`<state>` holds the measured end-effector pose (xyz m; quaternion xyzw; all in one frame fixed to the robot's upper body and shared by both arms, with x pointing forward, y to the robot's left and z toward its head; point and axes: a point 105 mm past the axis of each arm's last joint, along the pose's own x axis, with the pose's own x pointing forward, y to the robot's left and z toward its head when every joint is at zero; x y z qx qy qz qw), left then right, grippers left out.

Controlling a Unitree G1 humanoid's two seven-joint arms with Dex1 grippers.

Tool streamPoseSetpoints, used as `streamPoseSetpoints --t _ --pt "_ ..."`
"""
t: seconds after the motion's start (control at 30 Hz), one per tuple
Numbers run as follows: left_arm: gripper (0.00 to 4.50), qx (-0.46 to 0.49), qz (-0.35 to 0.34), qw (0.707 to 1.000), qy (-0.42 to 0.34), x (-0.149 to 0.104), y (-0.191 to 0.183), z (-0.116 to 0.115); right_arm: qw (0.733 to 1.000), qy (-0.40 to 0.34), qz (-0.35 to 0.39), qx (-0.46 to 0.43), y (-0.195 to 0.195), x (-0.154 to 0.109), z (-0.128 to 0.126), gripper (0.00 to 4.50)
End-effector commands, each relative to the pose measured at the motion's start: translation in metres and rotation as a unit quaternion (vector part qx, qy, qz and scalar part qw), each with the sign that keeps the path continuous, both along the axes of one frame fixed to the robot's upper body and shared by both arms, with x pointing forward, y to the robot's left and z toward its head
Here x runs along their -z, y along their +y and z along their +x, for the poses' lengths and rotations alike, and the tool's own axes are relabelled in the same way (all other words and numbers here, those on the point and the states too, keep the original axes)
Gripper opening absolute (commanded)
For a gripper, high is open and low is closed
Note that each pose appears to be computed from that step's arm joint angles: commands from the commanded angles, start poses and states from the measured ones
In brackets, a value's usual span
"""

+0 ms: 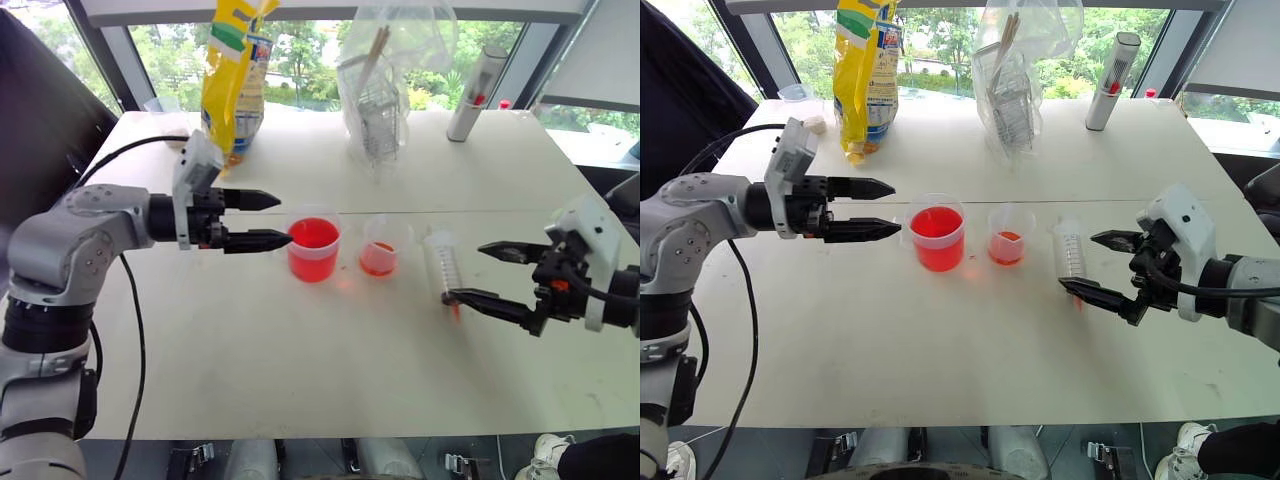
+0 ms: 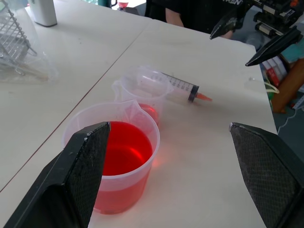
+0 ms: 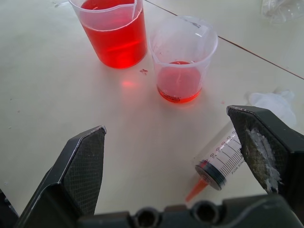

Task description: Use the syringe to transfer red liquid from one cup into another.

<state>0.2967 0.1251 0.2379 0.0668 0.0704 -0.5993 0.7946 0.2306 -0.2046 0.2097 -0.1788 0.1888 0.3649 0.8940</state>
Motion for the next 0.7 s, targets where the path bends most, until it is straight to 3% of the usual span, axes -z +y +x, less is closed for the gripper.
streamPoseSetpoints --t 0.03,0.7 --pt "4.14 0.008 -0.011 1.000 -0.023 -0.0112 -0.0017 -0.0039 1.000 -0.019 -0.011 0.007 -0.0046 -0.0091 -0.0001 4.46" --pt "4.14 0.027 -0.012 0.999 -0.022 -0.0137 -0.0029 -0.0032 0.999 -0.009 -0.027 0.032 -0.0142 -0.0028 0.0049 4.46"
